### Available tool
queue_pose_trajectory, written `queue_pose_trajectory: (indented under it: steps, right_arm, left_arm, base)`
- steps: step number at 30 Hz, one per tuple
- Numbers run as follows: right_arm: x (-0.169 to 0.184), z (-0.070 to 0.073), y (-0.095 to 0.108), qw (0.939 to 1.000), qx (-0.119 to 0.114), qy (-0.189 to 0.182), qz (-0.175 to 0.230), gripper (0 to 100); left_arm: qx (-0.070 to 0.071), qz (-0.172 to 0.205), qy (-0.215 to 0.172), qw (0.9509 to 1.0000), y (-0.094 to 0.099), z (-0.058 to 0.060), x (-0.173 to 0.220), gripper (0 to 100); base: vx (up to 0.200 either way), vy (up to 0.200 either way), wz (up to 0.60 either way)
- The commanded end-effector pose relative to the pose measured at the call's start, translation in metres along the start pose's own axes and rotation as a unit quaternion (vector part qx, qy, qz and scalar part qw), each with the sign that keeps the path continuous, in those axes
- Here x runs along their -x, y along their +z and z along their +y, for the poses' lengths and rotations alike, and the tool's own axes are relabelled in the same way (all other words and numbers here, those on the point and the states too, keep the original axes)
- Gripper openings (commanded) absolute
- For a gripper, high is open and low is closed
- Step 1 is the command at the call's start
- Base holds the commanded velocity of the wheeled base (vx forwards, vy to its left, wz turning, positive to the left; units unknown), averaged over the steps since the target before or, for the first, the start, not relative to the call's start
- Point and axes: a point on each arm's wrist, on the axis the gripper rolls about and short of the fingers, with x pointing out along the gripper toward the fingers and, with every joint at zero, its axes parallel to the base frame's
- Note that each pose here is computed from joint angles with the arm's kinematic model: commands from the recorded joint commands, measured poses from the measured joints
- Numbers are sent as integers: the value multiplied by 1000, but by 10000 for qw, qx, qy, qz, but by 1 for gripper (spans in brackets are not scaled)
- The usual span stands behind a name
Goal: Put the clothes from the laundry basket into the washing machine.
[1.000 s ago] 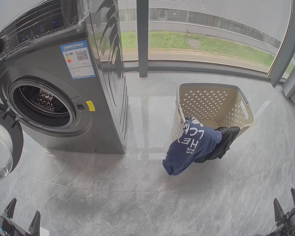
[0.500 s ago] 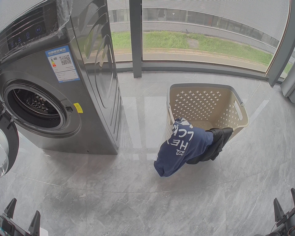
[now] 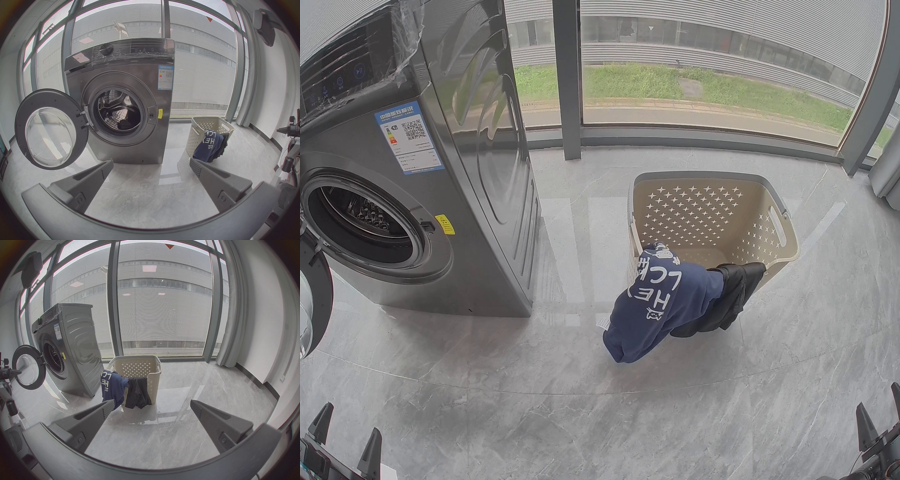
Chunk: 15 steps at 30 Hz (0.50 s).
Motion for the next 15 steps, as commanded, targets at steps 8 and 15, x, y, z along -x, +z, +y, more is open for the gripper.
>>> queue_pose_trajectory:
  steps: [8, 15]
  right_arm:
    - [0, 0, -4, 10000, 4, -1, -8, 100]
    - [0, 0, -4, 10000, 4, -1, -8, 100]
  left_arm:
    - [-1, 7, -13, 10000, -5, 0, 0, 100]
    - [-9, 7, -13, 10000, -5, 0, 0, 100]
  base:
    - [0, 0, 0]
    - [0, -200, 0]
